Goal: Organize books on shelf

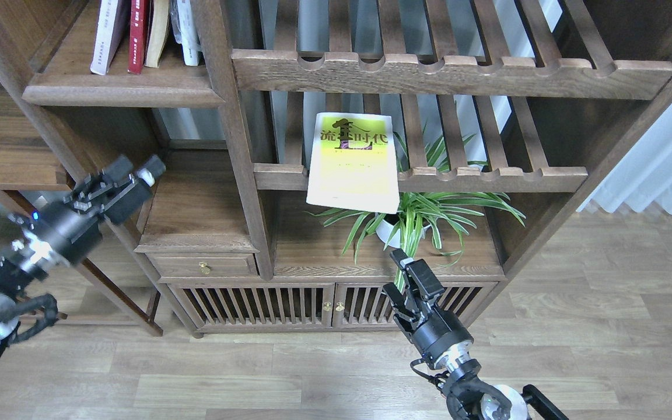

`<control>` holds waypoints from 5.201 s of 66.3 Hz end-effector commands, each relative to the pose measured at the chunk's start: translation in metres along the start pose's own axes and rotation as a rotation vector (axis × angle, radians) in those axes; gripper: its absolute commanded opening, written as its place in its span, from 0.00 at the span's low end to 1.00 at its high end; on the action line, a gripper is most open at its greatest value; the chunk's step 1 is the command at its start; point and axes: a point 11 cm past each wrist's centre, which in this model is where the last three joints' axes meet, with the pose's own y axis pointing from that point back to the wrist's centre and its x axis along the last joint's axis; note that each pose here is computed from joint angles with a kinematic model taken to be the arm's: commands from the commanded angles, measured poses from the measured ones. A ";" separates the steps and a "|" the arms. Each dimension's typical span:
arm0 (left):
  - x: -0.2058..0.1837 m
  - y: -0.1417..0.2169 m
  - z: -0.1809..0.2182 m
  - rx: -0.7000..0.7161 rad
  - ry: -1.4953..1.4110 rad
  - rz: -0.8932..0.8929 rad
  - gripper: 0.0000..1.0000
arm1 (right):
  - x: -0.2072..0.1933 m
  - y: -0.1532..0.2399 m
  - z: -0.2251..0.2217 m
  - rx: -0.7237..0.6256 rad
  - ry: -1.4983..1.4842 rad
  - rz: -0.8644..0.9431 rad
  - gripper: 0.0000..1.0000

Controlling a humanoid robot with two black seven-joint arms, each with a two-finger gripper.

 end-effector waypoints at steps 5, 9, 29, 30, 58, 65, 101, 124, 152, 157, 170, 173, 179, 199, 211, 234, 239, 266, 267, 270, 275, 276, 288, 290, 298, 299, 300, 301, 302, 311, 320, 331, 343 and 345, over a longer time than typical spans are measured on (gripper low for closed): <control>0.002 0.005 -0.020 -0.010 0.111 0.024 1.00 | -0.003 0.002 -0.006 0.021 -0.001 -0.016 0.99; 0.006 0.007 -0.024 -0.005 0.134 0.040 1.00 | -0.003 0.002 -0.006 0.021 -0.001 -0.016 0.99; -0.007 -0.007 -0.052 -0.016 0.236 0.030 1.00 | -0.004 0.002 -0.008 0.027 -0.002 -0.016 0.99; -0.008 -0.007 -0.053 -0.016 0.239 0.030 1.00 | -0.004 0.002 -0.008 0.027 -0.002 -0.016 0.99; -0.029 -0.025 -0.079 -0.109 0.515 0.023 1.00 | -0.009 0.000 -0.004 0.017 -0.010 -0.034 0.99; -0.013 -0.013 -0.094 -0.105 0.538 0.091 1.00 | -0.011 -0.004 0.004 -0.013 -0.007 -0.038 0.99; -0.009 0.005 -0.111 -0.066 0.556 0.127 1.00 | -0.013 -0.003 0.009 -0.023 -0.008 -0.061 0.99; -0.001 0.010 -0.109 -0.093 0.559 0.154 1.00 | -0.010 -0.008 0.031 -0.100 0.000 -0.051 0.99; 0.024 0.019 -0.084 -0.191 0.553 0.210 1.00 | 0.007 0.000 0.055 -0.180 0.003 -0.053 0.99; 0.028 0.024 -0.084 -0.198 0.555 0.224 1.00 | 0.005 -0.001 0.055 -0.182 0.004 -0.063 0.99; 0.034 0.041 -0.094 -0.183 0.559 0.263 1.00 | 0.001 -0.005 0.056 -0.188 0.006 -0.072 0.99; 0.038 0.045 -0.090 -0.187 0.548 0.270 1.00 | -0.002 -0.008 0.057 -0.200 0.015 -0.078 0.99; 0.046 0.050 -0.080 -0.199 0.528 0.281 1.00 | -0.001 -0.006 0.065 -0.218 0.008 -0.083 0.99; 0.060 0.069 -0.067 -0.229 0.513 0.319 1.00 | -0.006 -0.005 0.080 -0.257 0.006 -0.124 0.99; 0.062 0.077 -0.074 -0.215 0.519 0.336 1.00 | -0.005 -0.005 0.079 -0.253 0.007 -0.122 0.99; 0.062 0.079 -0.077 -0.210 0.521 0.340 1.00 | -0.005 -0.005 0.079 -0.253 0.008 -0.123 0.99; 0.061 0.079 -0.077 -0.207 0.522 0.339 1.00 | -0.006 -0.005 0.079 -0.253 0.008 -0.129 0.99; 0.064 0.081 -0.074 -0.209 0.512 0.343 1.00 | -0.006 -0.005 0.079 -0.253 0.006 -0.135 0.99; 0.065 0.082 -0.073 -0.209 0.508 0.344 1.00 | -0.006 -0.005 0.079 -0.253 0.006 -0.135 0.99; 0.067 0.084 -0.070 -0.214 0.500 0.350 1.00 | -0.006 -0.005 0.080 -0.256 0.006 -0.135 0.99; 0.068 0.085 -0.069 -0.215 0.497 0.351 1.00 | -0.005 -0.004 0.082 -0.263 0.005 -0.131 0.99; 0.068 0.086 -0.067 -0.219 0.496 0.353 1.00 | -0.005 -0.004 0.083 -0.265 0.005 -0.129 0.99; 0.074 0.094 -0.064 -0.231 0.491 0.372 1.00 | -0.007 -0.006 0.088 -0.291 0.013 -0.131 0.99; 0.076 0.097 -0.063 -0.232 0.487 0.380 1.00 | -0.009 -0.008 0.088 -0.293 0.016 -0.135 0.99; 0.082 0.107 -0.062 -0.245 0.488 0.404 1.00 | -0.012 -0.011 0.088 -0.300 0.018 -0.143 0.99; 0.082 0.108 -0.061 -0.248 0.491 0.406 1.00 | -0.013 -0.012 0.089 -0.302 0.020 -0.147 0.99; 0.083 0.109 -0.061 -0.251 0.494 0.408 1.00 | -0.013 -0.012 0.089 -0.303 0.020 -0.145 0.99; 0.083 0.110 -0.060 -0.252 0.496 0.410 1.00 | -0.013 -0.012 0.090 -0.307 0.021 -0.145 0.99; 0.084 0.111 -0.060 -0.257 0.498 0.412 1.00 | -0.013 -0.012 0.091 -0.310 0.021 -0.147 0.99; 0.089 0.116 -0.055 -0.269 0.494 0.426 1.00 | -0.012 -0.013 0.098 -0.340 0.031 -0.136 0.99; 0.091 0.118 -0.053 -0.273 0.492 0.431 1.00 | 0.006 -0.037 0.074 -0.303 0.091 -0.001 0.99; 0.092 0.118 -0.051 -0.276 0.490 0.432 1.00 | 0.003 -0.065 0.041 -0.243 0.128 0.025 0.99; 0.092 0.118 -0.051 -0.276 0.491 0.432 1.00 | -0.014 -0.086 0.024 -0.209 0.159 0.014 0.99; 0.092 0.118 -0.051 -0.275 0.489 0.432 1.00 | -0.014 -0.088 0.023 -0.206 0.160 0.024 0.99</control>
